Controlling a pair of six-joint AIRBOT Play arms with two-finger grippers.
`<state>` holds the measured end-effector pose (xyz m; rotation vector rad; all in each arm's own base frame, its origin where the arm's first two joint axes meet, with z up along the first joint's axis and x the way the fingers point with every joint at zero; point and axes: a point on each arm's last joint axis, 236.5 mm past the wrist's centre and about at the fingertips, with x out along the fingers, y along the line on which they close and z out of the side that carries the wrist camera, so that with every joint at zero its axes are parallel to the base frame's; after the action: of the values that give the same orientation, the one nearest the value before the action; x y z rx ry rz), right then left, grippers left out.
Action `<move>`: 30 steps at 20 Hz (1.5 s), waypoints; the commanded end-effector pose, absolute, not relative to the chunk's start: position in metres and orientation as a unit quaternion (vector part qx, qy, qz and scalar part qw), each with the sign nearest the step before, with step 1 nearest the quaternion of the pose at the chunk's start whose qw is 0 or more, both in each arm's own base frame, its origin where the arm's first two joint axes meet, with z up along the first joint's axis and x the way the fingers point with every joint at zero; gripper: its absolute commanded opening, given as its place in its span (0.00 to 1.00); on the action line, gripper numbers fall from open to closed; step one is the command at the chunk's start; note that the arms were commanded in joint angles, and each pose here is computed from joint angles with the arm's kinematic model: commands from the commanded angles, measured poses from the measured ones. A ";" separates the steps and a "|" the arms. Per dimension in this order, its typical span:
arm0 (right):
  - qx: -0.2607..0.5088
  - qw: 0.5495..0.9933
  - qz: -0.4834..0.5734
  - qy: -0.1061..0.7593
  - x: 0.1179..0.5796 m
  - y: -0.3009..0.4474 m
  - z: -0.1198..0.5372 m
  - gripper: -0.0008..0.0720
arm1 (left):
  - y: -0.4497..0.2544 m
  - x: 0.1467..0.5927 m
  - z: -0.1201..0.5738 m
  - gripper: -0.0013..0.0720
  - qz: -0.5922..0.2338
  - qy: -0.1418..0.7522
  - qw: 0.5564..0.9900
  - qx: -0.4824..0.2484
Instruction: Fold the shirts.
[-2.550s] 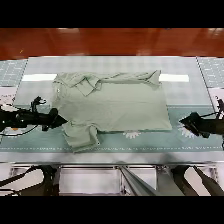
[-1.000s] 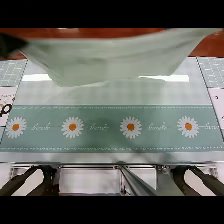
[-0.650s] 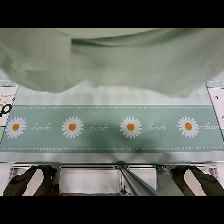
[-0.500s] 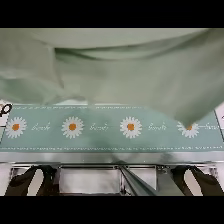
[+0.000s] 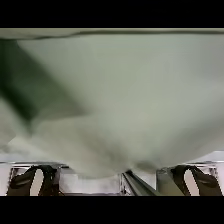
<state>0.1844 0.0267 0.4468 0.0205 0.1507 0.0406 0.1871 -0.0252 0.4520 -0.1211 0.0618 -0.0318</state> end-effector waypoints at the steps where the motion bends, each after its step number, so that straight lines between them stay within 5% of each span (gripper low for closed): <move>1: 0.069 0.981 0.061 0.168 0.226 0.032 0.374 0.06 | -0.021 0.238 0.377 0.04 -0.035 0.149 0.980 -0.130; 8: 0.196 0.915 0.131 0.328 0.366 0.023 0.192 0.06 | -0.036 0.380 0.197 0.04 -0.117 0.337 0.905 -0.234; 15: 0.326 0.847 0.142 0.394 0.516 0.028 0.053 0.06 | -0.031 0.518 0.032 0.04 -0.072 0.421 0.863 -0.269; 20: 0.373 0.812 0.139 0.427 0.563 0.037 0.016 0.06 | -0.051 0.531 -0.019 0.04 -0.098 0.508 0.805 -0.291; 30: 0.315 0.751 0.193 0.548 0.493 0.034 -0.005 0.06 | -0.048 0.458 -0.019 0.04 -0.177 0.606 0.731 -0.259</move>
<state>0.5264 0.0375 0.0038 0.7306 1.0624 0.3724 0.4898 -0.0485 -0.0170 -0.5756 1.2236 -0.3189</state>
